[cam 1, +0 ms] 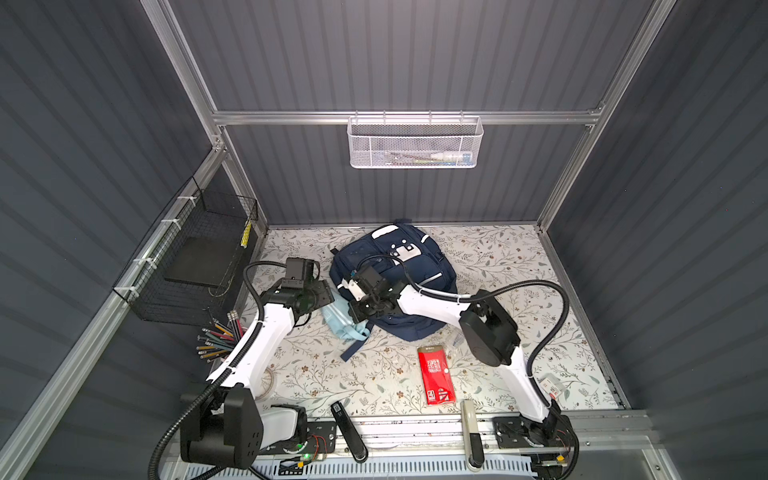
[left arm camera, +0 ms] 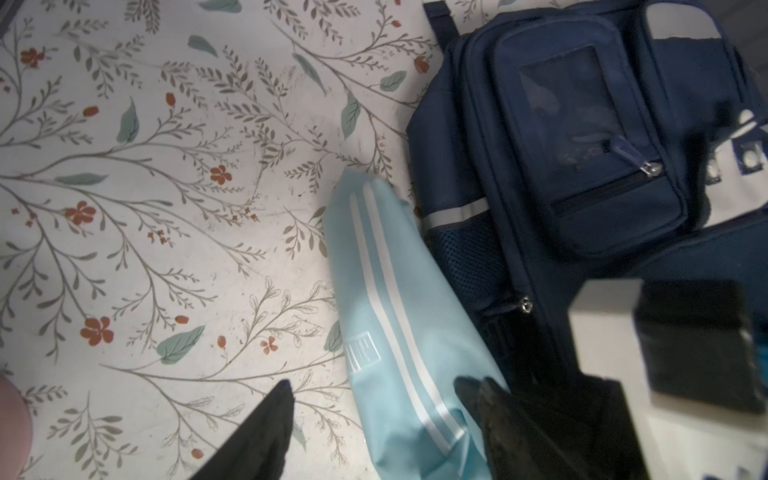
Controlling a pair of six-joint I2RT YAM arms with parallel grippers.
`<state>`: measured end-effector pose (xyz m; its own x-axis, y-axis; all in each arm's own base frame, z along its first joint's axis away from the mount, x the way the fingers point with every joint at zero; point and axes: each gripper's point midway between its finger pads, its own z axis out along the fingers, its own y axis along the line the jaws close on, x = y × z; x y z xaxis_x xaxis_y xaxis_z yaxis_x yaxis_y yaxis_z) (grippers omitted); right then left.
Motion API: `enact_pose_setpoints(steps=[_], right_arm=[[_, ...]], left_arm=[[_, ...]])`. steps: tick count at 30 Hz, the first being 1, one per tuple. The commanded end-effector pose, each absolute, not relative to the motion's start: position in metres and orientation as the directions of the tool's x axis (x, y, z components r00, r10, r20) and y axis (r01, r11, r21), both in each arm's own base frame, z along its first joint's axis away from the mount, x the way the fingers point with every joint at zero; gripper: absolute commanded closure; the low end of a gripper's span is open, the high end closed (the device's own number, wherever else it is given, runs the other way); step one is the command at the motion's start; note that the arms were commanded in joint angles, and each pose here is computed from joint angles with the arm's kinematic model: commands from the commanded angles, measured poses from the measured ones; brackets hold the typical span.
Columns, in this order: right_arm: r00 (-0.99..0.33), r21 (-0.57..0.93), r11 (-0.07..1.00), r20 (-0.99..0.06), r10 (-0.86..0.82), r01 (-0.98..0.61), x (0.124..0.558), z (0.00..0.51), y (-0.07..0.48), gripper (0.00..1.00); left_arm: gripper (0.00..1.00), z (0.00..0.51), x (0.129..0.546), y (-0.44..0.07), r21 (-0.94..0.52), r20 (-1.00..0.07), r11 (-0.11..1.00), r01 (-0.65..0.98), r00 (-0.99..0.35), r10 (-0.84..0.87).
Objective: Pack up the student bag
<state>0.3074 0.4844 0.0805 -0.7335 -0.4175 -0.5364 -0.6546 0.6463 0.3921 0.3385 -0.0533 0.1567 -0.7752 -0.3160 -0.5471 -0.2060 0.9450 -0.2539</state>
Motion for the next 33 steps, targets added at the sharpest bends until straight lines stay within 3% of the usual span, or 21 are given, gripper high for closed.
enact_pose_setpoints(steps=[1,5,7,11,14,16,21,27,29,30,31,32,33], right_arm=[[-0.68,0.421,0.601,-0.67,-0.298,-0.679,0.302,0.179,0.469,1.0],[-0.691,0.419,0.662,-0.691,-0.211,-0.621,0.291,0.215,0.406,1.0],[-0.69,0.406,0.714,-0.708,-0.149,-0.571,0.287,0.226,0.365,1.0],[-0.696,0.365,0.841,-0.718,-0.019,-0.399,0.288,0.229,0.272,1.0],[-0.679,0.376,0.891,-0.725,0.111,-0.256,0.288,0.228,0.2,1.0],[-0.665,0.403,0.898,-0.722,0.192,-0.179,0.287,0.223,0.16,1.0],[-0.64,0.386,0.92,-0.725,0.252,-0.075,0.28,0.219,0.106,1.0],[-0.646,0.433,0.897,-0.71,0.281,-0.086,0.279,0.216,0.103,1.0],[-0.659,0.458,0.882,-0.698,0.281,-0.109,0.28,0.212,0.111,1.0],[-0.665,0.482,0.868,-0.689,0.29,-0.122,0.282,0.211,0.116,1.0],[-0.671,0.517,0.846,-0.675,0.307,-0.133,0.284,0.209,0.123,1.0],[-0.68,0.553,0.82,-0.658,0.323,-0.146,0.285,0.208,0.13,1.0],[-0.689,0.596,0.786,-0.639,0.341,-0.164,0.287,0.208,0.139,1.0]], left_arm=[[0.29,0.191,0.354,-0.072,-0.265,-0.633,0.963,-0.052,-0.744,-0.214],[0.27,0.217,0.36,-0.123,-0.128,-0.703,0.983,0.136,-0.712,0.007],[0.26,0.221,0.357,-0.168,-0.065,-0.711,0.957,0.281,-0.686,0.153],[0.26,0.216,0.361,-0.223,-0.018,-0.721,0.902,0.432,-0.63,0.288],[0.25,0.196,0.355,-0.27,0.087,-0.685,0.808,0.583,-0.553,0.473],[0.23,0.172,0.348,-0.298,0.234,-0.615,0.716,0.657,-0.471,0.633],[0.19,0.136,0.354,-0.326,0.29,-0.501,0.656,0.697,-0.473,0.724],[0.18,0.104,0.372,-0.326,0.381,-0.432,0.654,0.654,-0.499,0.751],[0.31,0.097,0.378,-0.324,0.415,-0.42,0.658,0.629,-0.509,0.751],[0.52,0.097,0.381,-0.323,0.419,-0.418,0.664,0.619,-0.518,0.747],[0.87,0.101,0.382,-0.324,0.413,-0.427,0.675,0.611,-0.525,0.736],[1.0,0.108,0.382,-0.326,0.401,-0.443,0.69,0.602,-0.532,0.722],[1.0,0.12,0.383,-0.327,0.383,-0.473,0.71,0.591,-0.534,0.7]])
